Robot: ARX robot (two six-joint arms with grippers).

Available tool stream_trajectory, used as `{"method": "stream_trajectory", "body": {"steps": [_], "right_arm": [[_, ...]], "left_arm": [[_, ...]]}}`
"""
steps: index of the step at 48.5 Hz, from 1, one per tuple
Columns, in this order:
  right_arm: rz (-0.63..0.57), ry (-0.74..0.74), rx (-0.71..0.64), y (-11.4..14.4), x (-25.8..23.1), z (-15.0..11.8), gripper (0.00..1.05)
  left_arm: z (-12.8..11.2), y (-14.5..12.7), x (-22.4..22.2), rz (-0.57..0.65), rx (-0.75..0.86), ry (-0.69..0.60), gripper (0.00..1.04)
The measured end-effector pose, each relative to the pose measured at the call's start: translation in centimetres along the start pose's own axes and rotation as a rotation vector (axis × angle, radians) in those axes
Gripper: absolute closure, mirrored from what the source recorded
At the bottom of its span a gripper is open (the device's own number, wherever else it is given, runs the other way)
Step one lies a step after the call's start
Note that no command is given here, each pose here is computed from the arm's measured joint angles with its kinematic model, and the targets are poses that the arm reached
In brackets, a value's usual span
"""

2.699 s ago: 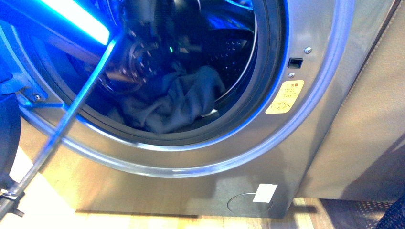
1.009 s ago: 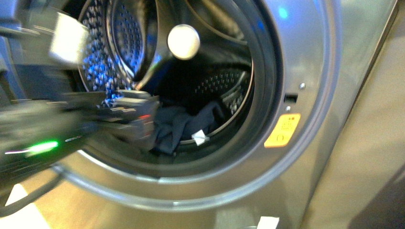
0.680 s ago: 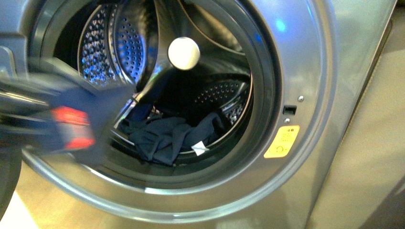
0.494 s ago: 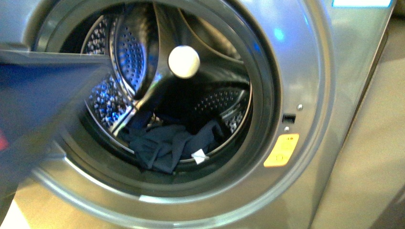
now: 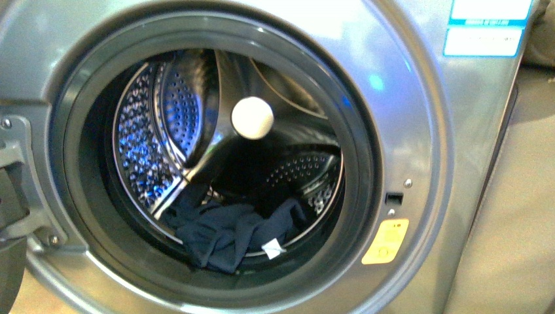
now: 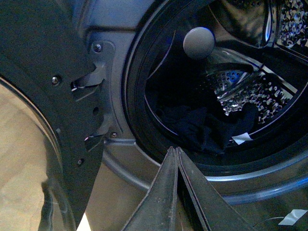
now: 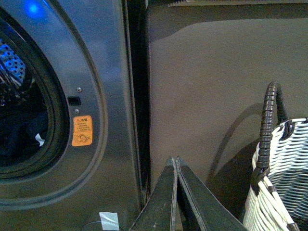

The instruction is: Put clothes into washing machine

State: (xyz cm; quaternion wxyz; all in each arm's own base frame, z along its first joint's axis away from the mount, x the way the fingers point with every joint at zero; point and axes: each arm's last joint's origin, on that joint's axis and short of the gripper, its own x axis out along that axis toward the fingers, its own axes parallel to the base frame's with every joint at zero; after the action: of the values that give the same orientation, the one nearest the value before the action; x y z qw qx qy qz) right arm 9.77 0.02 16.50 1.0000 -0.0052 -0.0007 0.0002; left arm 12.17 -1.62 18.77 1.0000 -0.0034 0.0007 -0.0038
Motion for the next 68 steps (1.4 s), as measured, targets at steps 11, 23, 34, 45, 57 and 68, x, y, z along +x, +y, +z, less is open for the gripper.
{"method": "stream_trajectory", "body": {"steps": [11, 23, 34, 45, 57, 68], "right_arm": [[0.000, 0.000, 0.000, 0.0, 0.0, 0.0, 1.02], [0.000, 0.000, 0.000, 0.0, 0.0, 0.0, 1.02], [0.000, 0.000, 0.000, 0.0, 0.0, 0.0, 1.02], [0.000, 0.000, 0.000, 0.0, 0.0, 0.0, 1.02], [0.000, 0.000, 0.000, 0.0, 0.0, 0.0, 0.82], [0.000, 0.000, 0.000, 0.0, 0.0, 0.0, 0.47]], "left_arm": [[-0.7, 1.0, -0.5, -0.023, 0.000, 0.000, 1.01], [-1.6, 1.6, -1.1, 0.007, 0.002, -0.011, 1.01], [-2.1, 1.6, -1.9, 0.006, 0.003, 0.009, 1.01], [-2.1, 1.6, -2.4, 0.006, 0.003, -0.006, 1.01], [-2.1, 1.6, -2.4, 0.006, 0.003, -0.007, 0.92], [-2.1, 1.6, -2.4, 0.006, 0.003, -0.007, 0.56]]}}
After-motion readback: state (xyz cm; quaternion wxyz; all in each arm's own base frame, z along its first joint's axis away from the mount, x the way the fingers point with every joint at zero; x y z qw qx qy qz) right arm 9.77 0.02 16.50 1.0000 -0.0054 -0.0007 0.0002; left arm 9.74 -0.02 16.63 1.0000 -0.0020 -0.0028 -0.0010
